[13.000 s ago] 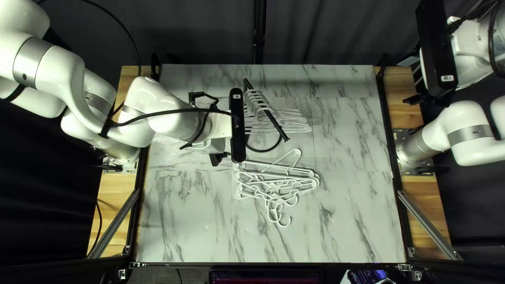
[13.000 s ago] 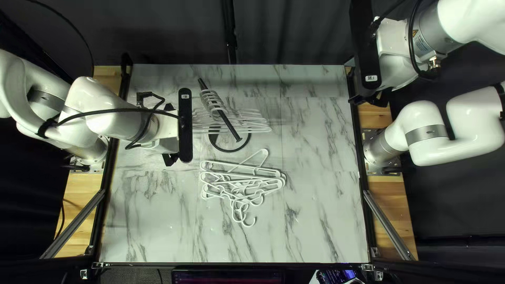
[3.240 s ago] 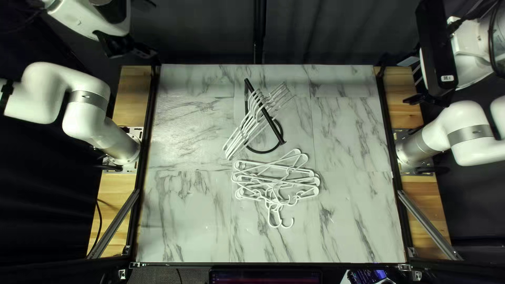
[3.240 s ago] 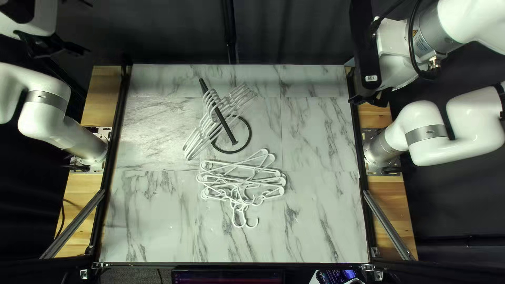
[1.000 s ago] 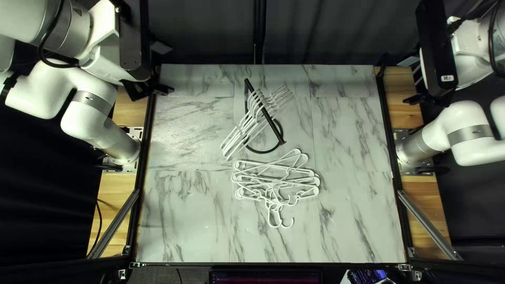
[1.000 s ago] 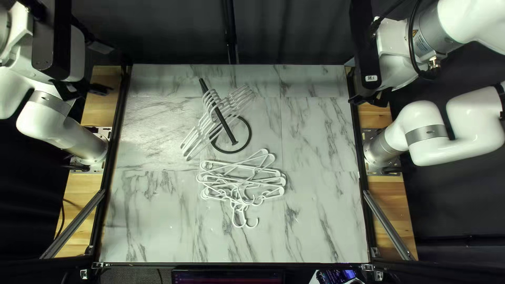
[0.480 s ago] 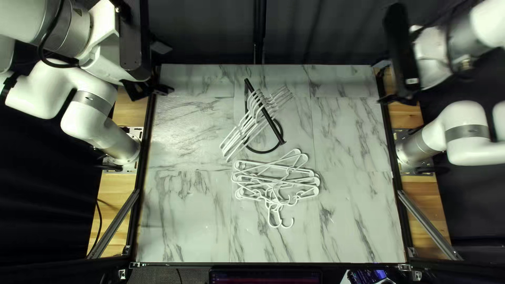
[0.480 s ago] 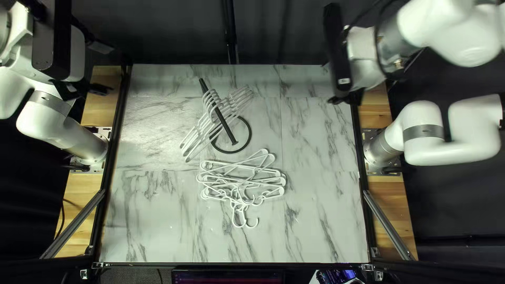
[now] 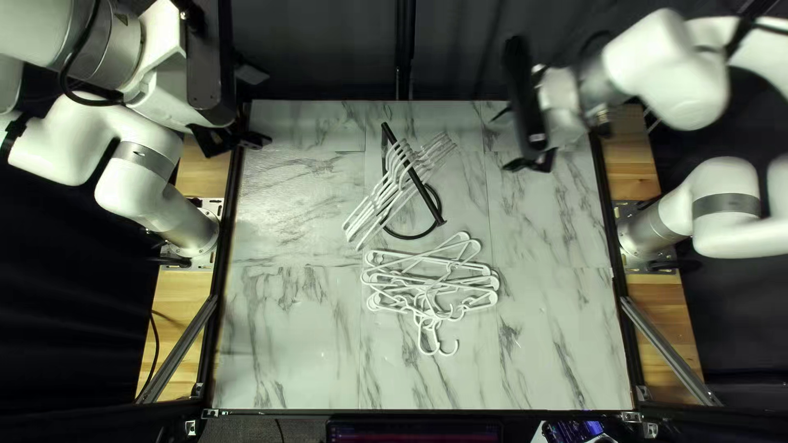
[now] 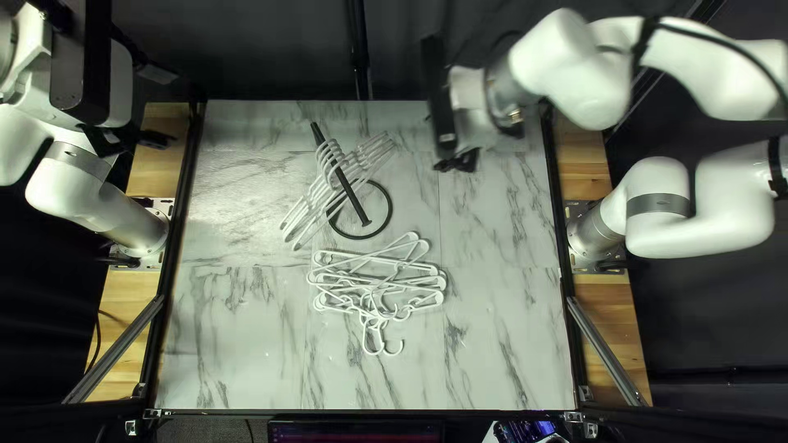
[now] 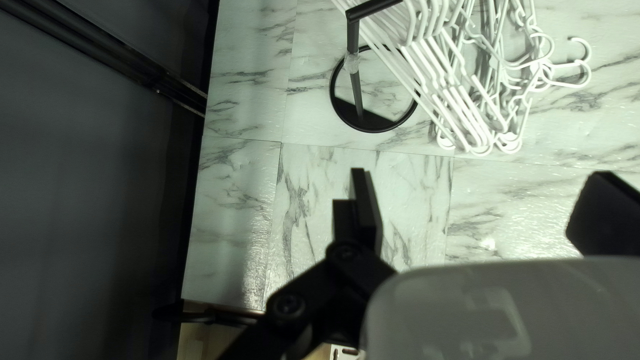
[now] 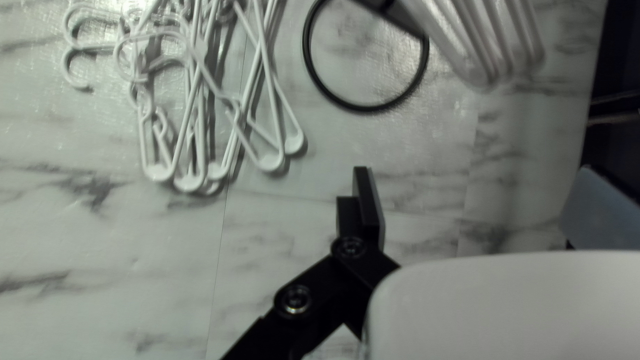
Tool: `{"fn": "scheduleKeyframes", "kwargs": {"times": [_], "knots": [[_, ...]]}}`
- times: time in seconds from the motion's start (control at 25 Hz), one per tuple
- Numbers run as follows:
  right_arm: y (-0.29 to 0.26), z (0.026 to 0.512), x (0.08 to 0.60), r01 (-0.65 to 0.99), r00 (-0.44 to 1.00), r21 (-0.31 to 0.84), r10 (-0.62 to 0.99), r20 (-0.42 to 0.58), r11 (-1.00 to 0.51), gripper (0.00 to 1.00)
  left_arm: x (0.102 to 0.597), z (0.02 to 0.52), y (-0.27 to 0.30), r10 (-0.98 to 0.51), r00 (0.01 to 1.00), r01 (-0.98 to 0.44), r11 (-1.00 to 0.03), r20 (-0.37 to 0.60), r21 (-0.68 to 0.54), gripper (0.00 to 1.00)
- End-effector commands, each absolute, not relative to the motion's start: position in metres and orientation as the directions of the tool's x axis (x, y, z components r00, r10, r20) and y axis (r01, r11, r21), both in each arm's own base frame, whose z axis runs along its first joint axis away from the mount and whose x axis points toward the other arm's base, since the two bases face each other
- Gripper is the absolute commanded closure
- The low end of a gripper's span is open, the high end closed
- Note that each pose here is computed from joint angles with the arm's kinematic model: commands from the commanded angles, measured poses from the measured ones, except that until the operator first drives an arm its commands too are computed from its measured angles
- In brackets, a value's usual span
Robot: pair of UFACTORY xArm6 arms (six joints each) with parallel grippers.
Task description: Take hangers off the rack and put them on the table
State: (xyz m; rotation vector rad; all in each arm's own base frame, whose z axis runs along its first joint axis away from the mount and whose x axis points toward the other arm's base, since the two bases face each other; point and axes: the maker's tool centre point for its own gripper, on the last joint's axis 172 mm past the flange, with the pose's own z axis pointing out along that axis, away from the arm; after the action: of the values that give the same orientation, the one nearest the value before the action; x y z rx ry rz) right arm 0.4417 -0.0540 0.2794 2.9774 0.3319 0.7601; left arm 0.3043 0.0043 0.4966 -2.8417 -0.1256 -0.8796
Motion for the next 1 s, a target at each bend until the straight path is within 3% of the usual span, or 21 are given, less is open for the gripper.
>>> {"fn": "scheduleKeyframes", "kwargs": {"times": [0.04,0.52,1.0], "knots": [[-0.049,0.272,0.467,0.237,0.834,0.118,0.264,0.484,-0.964,0.0,0.304,0.497,0.004,0.032,0.823,0.128,-0.983,0.567,-0.131,0.0],[-0.043,0.247,0.509,0.3,0.803,0.125,0.321,0.502,-0.946,0.0,0.304,0.497,0.004,0.032,0.823,0.128,-0.983,0.567,-0.131,0.0],[-0.035,0.244,0.5,0.287,0.806,0.114,0.304,0.508,-0.951,0.0,0.304,0.497,0.004,0.032,0.823,0.128,-0.983,0.567,-0.131,0.0]]}}
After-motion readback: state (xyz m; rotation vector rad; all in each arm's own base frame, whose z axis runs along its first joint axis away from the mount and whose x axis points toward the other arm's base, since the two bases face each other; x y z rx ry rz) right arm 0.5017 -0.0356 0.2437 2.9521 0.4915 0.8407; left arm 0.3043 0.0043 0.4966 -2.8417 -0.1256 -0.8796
